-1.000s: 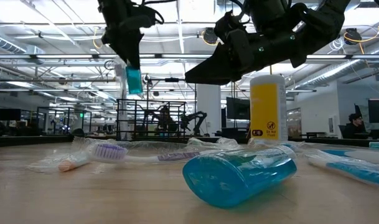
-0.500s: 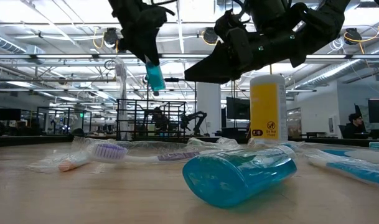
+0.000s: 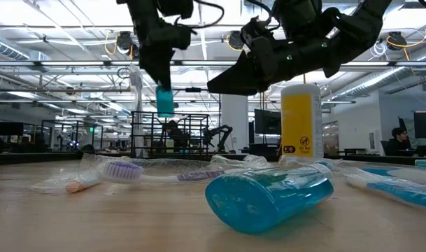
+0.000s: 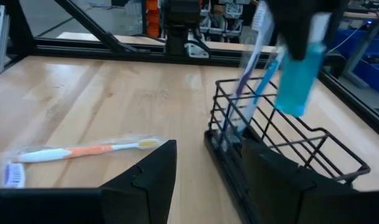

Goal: Pick & Place toothbrushing station
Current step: Put the top left blue mouthwash into the black mesh organizer

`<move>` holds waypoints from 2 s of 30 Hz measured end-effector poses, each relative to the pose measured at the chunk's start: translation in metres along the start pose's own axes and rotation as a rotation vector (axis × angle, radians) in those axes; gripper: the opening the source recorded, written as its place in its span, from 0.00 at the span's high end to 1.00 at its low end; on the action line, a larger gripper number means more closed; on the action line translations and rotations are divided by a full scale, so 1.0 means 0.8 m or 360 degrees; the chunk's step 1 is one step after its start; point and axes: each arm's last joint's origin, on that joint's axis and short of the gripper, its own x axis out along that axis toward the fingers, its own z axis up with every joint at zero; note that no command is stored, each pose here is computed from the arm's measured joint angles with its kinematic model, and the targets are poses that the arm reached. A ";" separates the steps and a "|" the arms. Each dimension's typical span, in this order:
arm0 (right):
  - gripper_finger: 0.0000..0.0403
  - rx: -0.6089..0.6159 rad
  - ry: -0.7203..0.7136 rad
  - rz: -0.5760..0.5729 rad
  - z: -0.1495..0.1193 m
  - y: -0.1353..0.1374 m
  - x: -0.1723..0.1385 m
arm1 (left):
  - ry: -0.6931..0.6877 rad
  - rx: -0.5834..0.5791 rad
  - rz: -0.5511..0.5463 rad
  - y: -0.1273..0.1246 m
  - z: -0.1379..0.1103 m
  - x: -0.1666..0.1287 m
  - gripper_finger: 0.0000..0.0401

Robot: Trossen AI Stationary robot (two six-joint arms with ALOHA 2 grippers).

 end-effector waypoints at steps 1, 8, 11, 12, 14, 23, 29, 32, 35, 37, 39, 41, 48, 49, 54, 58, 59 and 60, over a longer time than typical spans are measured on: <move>0.56 0.0001 0.0010 -0.0001 -0.001 -0.001 0.000 | 0.0027 0.0005 -0.0003 -0.001 0.000 0.006 0.75; 0.56 0.0001 0.0041 0.0002 -0.003 0.000 0.000 | 0.0154 -0.0028 0.0009 -0.004 0.005 0.043 0.75; 0.56 0.0037 0.0056 0.0002 -0.004 0.000 0.000 | 0.0212 -0.0063 -0.0008 -0.006 0.006 0.059 0.75; 0.56 0.0065 0.0066 0.0002 -0.005 0.000 0.000 | 0.0225 -0.0079 -0.0018 -0.006 0.006 0.063 0.75; 0.56 0.0095 0.0096 0.0003 -0.007 0.000 0.000 | 0.0252 -0.0102 -0.0021 -0.007 0.006 0.071 0.75; 0.56 0.0145 0.0130 0.0003 -0.010 0.001 0.000 | 0.0266 -0.0118 -0.0005 -0.005 0.008 0.081 0.75; 0.56 0.0141 0.0130 0.0013 -0.010 0.003 0.000 | 0.0210 -0.0158 -0.0010 -0.006 0.011 0.083 0.75; 0.56 0.0137 0.0130 0.0023 -0.010 0.006 0.000 | 0.0224 -0.0165 -0.0008 -0.006 0.006 0.091 0.75; 0.56 0.0136 0.0129 0.0024 -0.009 0.006 0.000 | 0.0271 -0.0185 0.0000 -0.006 0.001 0.093 0.75; 0.56 0.0133 0.0129 0.0024 -0.009 0.006 0.000 | 0.0269 -0.0185 -0.0001 -0.006 0.001 0.093 0.75; 0.56 0.0123 0.0129 0.0024 -0.009 0.006 0.000 | 0.0260 -0.0178 -0.0002 -0.006 0.001 0.093 0.75; 0.56 0.0122 0.0129 0.0024 -0.009 0.006 0.000 | 0.0259 -0.0169 -0.0003 -0.006 0.001 0.093 0.75; 0.56 0.0121 0.0129 0.0024 -0.009 0.006 0.000 | 0.0273 -0.0185 0.0009 -0.006 0.000 0.093 0.75; 0.56 0.0121 0.0129 0.0024 -0.009 0.006 0.000 | 0.0273 -0.0184 0.0026 -0.005 0.000 0.093 0.75; 0.56 0.0121 0.0129 0.0024 -0.009 0.006 0.000 | 0.0269 -0.0191 0.0037 -0.005 0.000 0.093 0.75; 0.56 0.0121 0.0129 0.0024 -0.009 0.006 0.000 | 0.0270 -0.0167 0.0027 -0.007 0.000 0.093 0.75; 0.56 0.0121 0.0129 0.0024 -0.009 0.006 0.000 | 0.0271 -0.0148 0.0024 -0.008 0.000 0.093 0.75; 0.56 0.0121 0.0129 0.0024 -0.009 0.006 0.000 | 0.0275 -0.0125 0.0005 -0.009 -0.001 0.090 0.75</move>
